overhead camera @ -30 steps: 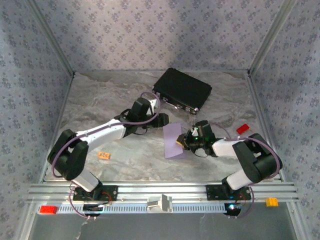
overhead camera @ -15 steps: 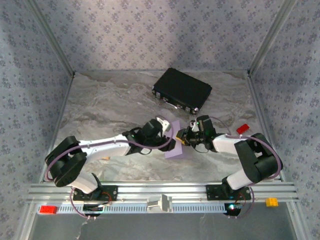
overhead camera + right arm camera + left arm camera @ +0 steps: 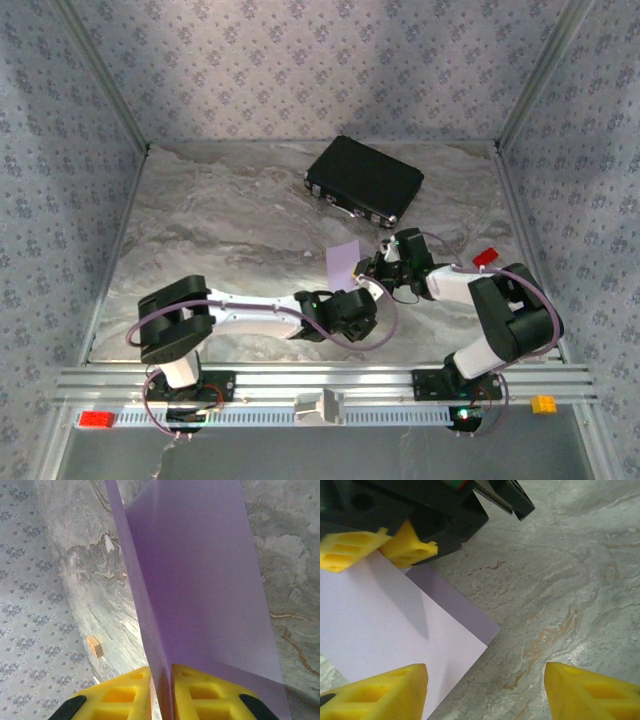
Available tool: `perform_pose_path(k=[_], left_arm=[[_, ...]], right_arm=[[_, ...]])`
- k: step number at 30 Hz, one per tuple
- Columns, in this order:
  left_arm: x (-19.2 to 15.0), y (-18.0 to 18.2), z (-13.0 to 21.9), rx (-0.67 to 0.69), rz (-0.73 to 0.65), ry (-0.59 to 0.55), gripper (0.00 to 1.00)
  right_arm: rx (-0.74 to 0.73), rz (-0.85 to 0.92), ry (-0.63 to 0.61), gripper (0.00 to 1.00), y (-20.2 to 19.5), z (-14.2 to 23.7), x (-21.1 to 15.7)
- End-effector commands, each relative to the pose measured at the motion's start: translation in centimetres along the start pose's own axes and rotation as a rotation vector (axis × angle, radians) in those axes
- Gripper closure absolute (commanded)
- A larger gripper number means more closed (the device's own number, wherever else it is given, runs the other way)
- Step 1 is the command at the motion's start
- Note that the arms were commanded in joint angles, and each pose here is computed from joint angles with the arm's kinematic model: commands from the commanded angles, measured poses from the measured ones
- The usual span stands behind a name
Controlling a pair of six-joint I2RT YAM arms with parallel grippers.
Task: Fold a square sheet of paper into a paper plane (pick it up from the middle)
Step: Fold the triangle a second time at the center of the table.
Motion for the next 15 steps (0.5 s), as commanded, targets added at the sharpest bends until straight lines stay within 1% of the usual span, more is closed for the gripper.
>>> perform_pose_path(k=[1,5,9,12,15], left_arm=[[0.4,0.0,-0.1,0.135,-0.067,-0.037,0.37],[0.6,-0.2,-0.6,0.204,-0.089,-0.047,0.36],[0.5,-0.3,-1.1,0.251,-0.109,-0.038,0.38],[0.4,-0.3,-1.2,0.256,-0.110,-0.035,0.40],[0.4,-0.3,-1.1,0.253,-0.111,-0.037,0.45]], right_arm=[[0.003,0.000,0.012,0.82,0.2,0.0,0.4],[0.004,-0.001,0.012,0.82,0.3,0.0,0.4],[0.002,-0.002,0.012,0.82,0.2,0.1,0.4],[-0.001,-0.004,0.009,0.82,0.1,0.1,0.3],[-0.003,-0.007,0.006,0.81,0.0,0.1,0.3]])
Point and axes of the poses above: each hand's point on the last joint's axis, 136 mm out from that joint toward the fingers, its own z axis back along the fingers, its own y axis along the line the jaws close on, x = y × z, the point moved 9 cm from there along z, back along the fingers, and after that the axes turned 10 degrees about z, right-handed, at the moved point
